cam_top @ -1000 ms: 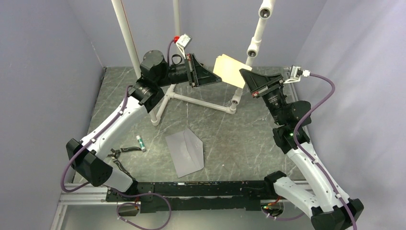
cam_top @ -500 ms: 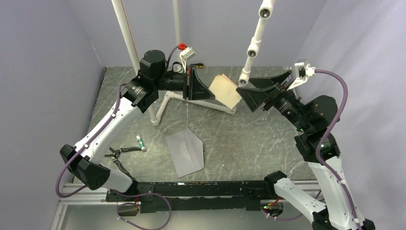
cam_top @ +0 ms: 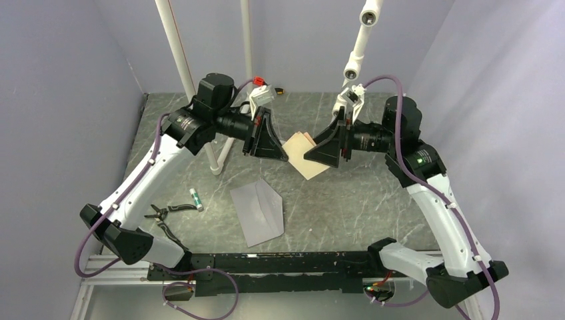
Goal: Place the letter into the envelope and seal it
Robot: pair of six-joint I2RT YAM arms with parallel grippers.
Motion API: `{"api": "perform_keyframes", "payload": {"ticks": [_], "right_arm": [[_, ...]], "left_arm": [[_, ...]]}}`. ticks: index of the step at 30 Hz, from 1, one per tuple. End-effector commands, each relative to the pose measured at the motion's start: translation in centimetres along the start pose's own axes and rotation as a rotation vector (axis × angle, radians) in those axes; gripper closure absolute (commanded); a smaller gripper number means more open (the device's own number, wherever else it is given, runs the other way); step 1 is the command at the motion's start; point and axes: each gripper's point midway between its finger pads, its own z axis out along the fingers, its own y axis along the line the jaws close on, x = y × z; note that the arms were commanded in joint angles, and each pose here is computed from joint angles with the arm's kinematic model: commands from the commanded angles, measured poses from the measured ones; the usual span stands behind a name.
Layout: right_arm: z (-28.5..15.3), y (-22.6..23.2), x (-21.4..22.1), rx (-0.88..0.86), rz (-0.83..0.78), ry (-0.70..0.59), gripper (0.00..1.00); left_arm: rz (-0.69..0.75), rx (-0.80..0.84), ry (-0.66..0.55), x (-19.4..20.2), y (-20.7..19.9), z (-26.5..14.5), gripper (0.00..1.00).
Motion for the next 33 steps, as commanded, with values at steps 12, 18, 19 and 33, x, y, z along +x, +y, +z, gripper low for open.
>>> {"api": "perform_keyframes", "payload": {"ticks": [12, 18, 19, 33], "right_arm": [[-0.8, -5.8, 1.5, 0.331, 0.115, -0.087, 1.0], [1.5, -11.2, 8.7, 0.518, 0.363, -0.112, 1.0], [2.4, -11.6, 10.4, 0.523, 0.396, -0.096, 1.0], [12.6, -14.8, 21.2, 0.638, 0.481, 0.05, 1.0]], "left_arm": [[-0.122, -0.495, 0.05, 2.6, 6.0, -3.0, 0.24], [-0.471, -0.942, 0.207, 12.6, 12.2, -6.8, 0.34], [-0.523, -0.999, 0.243, 14.5, 12.4, -7.5, 0.41], [-0.929, -1.25, 0.258, 30.2, 12.0, -8.5, 0.74]]}}
